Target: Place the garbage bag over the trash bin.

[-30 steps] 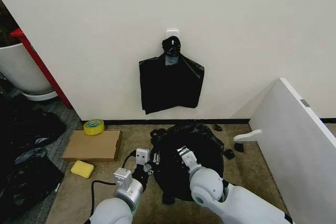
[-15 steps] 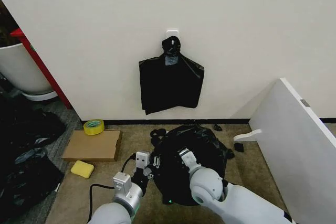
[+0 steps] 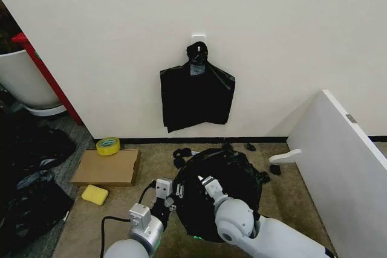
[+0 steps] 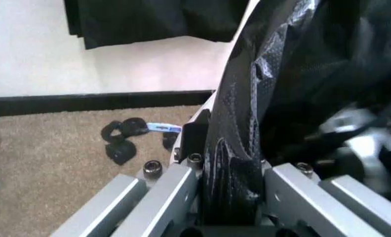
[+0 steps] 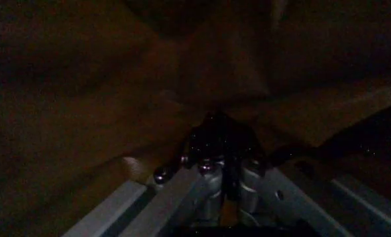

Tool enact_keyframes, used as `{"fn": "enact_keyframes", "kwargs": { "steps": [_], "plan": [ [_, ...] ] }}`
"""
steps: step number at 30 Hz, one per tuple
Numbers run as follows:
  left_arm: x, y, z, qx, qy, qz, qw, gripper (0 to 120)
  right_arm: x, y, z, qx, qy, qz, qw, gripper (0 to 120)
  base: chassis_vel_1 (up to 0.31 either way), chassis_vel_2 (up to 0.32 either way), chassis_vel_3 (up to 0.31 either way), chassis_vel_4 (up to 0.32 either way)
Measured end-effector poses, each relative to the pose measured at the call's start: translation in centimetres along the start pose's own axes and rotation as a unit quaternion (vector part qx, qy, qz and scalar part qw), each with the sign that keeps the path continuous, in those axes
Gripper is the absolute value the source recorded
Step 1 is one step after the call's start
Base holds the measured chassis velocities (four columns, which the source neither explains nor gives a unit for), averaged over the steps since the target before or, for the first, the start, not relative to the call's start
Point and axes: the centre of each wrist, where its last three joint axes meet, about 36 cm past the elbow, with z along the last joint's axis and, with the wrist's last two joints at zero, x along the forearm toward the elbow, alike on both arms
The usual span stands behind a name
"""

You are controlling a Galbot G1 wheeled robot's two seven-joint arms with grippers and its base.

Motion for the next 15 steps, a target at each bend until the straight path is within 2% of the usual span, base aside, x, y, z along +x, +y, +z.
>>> {"fn": "enact_keyframes", "kwargs": {
  "steps": [2, 4, 5, 8, 10, 11, 13, 15],
  "plan": [
    [-0.5, 0.5, -0.4, 0.010, 0.006, -0.009, 0.9999, 0, 2.4, -1.0, -0.1, -0.007, -0.037, -0.032, 0.999, 0, 0.000, 0.000, 0.000, 0.000],
    [-1.0, 0.8, -0.6, 0.020, 0.014, -0.016, 0.9996, 0, 4.3, -1.6, -0.5, -0.011, -0.051, -0.045, 0.998, 8, 0.000, 0.000, 0.000, 0.000],
    [-1.0, 0.8, -0.6, 0.020, 0.014, -0.016, 0.9996, 0, 4.3, -1.6, -0.5, -0.011, -0.051, -0.045, 0.998, 8, 0.000, 0.000, 0.000, 0.000],
    [-1.8, 1.4, -0.8, 0.041, 0.033, -0.028, 0.9982, 0, 7.2, -2.7, -1.2, -0.019, -0.072, -0.057, 0.996, 22, 0.000, 0.000, 0.000, 0.000],
    [-2.1, 1.6, -0.9, 0.049, 0.039, -0.030, 0.9976, 0, 8.1, -3.1, -1.5, -0.022, -0.077, -0.060, 0.995, 25, 0.000, 0.000, 0.000, 0.000],
    [-2.7, 1.9, -1.0, 0.065, 0.049, -0.036, 0.9961, 0, 9.6, -3.8, -1.9, -0.030, -0.079, -0.065, 0.994, 33, 0.000, 0.000, 0.000, 0.000],
    [-2.8, 1.9, -1.1, 0.067, 0.050, -0.036, 0.9959, 0, 9.8, -3.9, -1.9, -0.030, -0.079, -0.066, 0.994, 33, 0.000, 0.000, 0.000, 0.000],
    [-3.4, 2.2, -1.3, 0.084, 0.059, -0.043, 0.9937, 0, 11.1, -4.6, -2.1, -0.033, -0.081, -0.073, 0.994, 43, 0.000, 0.000, 0.000, 0.000]
  ]
}}
